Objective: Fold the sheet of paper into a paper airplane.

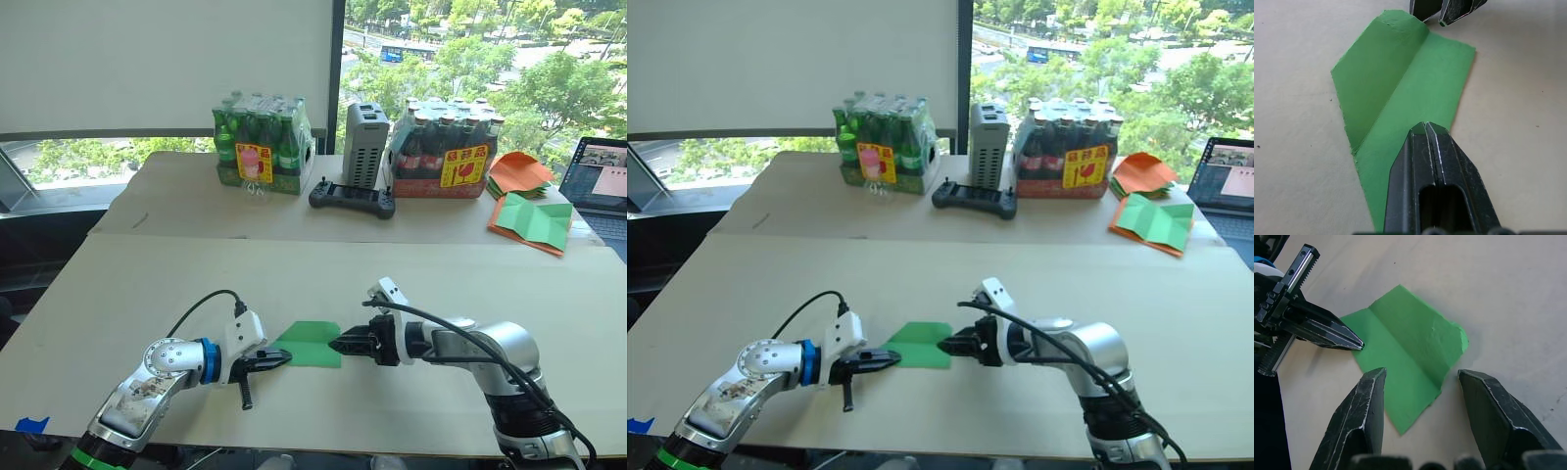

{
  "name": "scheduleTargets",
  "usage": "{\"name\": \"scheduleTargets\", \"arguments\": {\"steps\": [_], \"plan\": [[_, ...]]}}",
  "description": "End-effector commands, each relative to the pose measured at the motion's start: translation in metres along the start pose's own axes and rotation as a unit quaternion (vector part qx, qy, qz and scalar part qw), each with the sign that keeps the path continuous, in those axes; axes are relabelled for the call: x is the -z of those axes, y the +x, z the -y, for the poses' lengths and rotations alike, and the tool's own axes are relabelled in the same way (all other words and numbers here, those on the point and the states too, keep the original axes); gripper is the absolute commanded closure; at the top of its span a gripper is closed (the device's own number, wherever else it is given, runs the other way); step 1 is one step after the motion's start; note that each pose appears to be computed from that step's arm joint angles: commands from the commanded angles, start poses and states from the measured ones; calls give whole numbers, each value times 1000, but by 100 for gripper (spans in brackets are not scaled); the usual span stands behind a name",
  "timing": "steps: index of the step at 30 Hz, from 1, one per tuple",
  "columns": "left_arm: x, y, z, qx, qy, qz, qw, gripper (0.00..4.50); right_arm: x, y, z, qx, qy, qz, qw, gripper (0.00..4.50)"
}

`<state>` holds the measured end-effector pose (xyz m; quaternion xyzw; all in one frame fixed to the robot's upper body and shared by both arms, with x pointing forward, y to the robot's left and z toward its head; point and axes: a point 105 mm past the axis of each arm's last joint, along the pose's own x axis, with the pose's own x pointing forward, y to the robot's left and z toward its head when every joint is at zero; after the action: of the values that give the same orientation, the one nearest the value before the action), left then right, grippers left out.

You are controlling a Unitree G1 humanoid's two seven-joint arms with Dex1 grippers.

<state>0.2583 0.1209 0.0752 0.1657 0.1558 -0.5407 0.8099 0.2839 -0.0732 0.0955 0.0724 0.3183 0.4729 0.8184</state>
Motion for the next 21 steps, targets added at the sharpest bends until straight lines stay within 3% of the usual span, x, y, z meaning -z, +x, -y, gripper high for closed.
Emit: {"name": "scheduleTargets", "arguments": {"steps": [1,17,21], "plan": [[12,0,3,0,-9,-28,1000,450,-6,5,-3,-10,6,18,1000,187],[12,-1,3,3,-5,-33,999,450,-21,7,-2,-10,16,67,998,187],[12,-1,3,4,-4,-33,999,450,-22,6,0,-8,16,71,997,305]]}}
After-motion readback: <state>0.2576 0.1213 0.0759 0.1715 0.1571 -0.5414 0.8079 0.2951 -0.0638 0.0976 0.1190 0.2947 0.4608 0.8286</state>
